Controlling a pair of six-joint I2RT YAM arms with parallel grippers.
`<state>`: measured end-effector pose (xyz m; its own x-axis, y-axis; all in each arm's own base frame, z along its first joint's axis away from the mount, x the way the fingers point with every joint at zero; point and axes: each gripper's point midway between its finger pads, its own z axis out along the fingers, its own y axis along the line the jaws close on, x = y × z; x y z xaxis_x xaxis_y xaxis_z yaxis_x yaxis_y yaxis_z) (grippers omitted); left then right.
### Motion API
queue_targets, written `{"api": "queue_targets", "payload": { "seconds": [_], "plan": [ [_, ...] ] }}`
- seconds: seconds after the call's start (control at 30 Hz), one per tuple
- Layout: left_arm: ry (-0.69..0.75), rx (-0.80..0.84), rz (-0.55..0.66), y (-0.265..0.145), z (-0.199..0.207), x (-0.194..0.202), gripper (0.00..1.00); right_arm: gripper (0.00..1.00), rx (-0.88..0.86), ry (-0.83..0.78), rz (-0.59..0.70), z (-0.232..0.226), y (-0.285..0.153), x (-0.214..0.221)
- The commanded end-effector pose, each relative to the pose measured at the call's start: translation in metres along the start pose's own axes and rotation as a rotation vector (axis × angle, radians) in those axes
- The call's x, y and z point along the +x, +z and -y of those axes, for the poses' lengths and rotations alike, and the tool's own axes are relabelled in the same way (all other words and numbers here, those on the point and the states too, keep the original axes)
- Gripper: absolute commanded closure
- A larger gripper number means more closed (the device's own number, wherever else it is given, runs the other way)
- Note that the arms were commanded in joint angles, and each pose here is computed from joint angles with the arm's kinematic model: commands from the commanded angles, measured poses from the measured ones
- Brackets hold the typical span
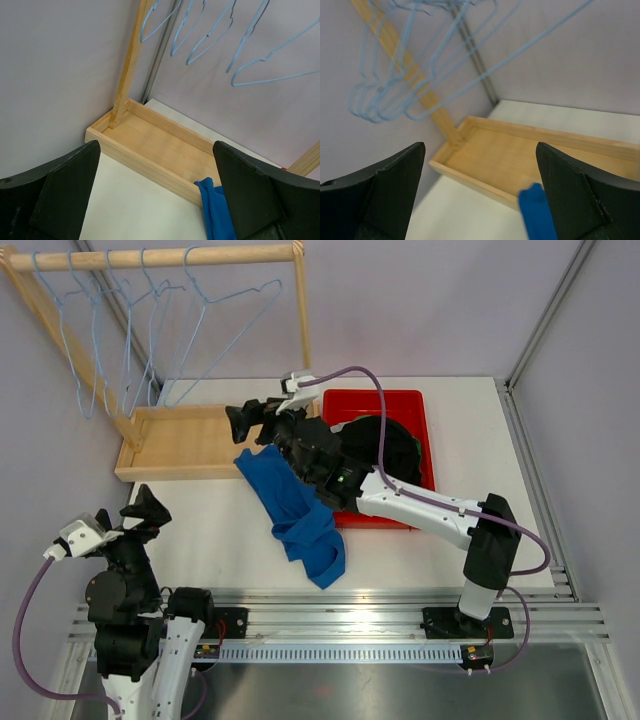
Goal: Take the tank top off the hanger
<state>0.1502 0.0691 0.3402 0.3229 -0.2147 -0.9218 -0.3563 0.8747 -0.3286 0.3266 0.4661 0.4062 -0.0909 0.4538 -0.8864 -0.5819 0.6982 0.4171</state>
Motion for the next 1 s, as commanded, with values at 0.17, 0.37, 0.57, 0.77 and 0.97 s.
{"api": "queue_targets", "payload": {
  "seconds": [0.17,0.37,0.57,0.77,0.97],
  "plan": [
    [-0.014,0.031,0.029,-0.002,0.005,-0.01,0.01,0.01,0.214,-0.536,-0.25,0.052,-0.063,0.061],
    [-0.001,0.052,0.007,0.0,0.01,-0.006,0.01,0.0,0.23,-0.572,-0.433,0.085,-0.102,0.109],
    [0.014,0.089,-0.021,0.003,0.019,-0.002,0.01,0.0,0.157,-0.508,-0.6,0.094,-0.115,0.16],
    [0.024,0.154,-0.035,0.003,0.031,0.001,0.01,0.01,0.115,-0.408,-0.729,0.115,-0.125,0.206],
    [0.046,0.338,-0.053,-0.001,0.063,0.005,0.01,0.0,0.092,-0.391,-0.861,0.126,-0.136,0.249]
  ]
}}
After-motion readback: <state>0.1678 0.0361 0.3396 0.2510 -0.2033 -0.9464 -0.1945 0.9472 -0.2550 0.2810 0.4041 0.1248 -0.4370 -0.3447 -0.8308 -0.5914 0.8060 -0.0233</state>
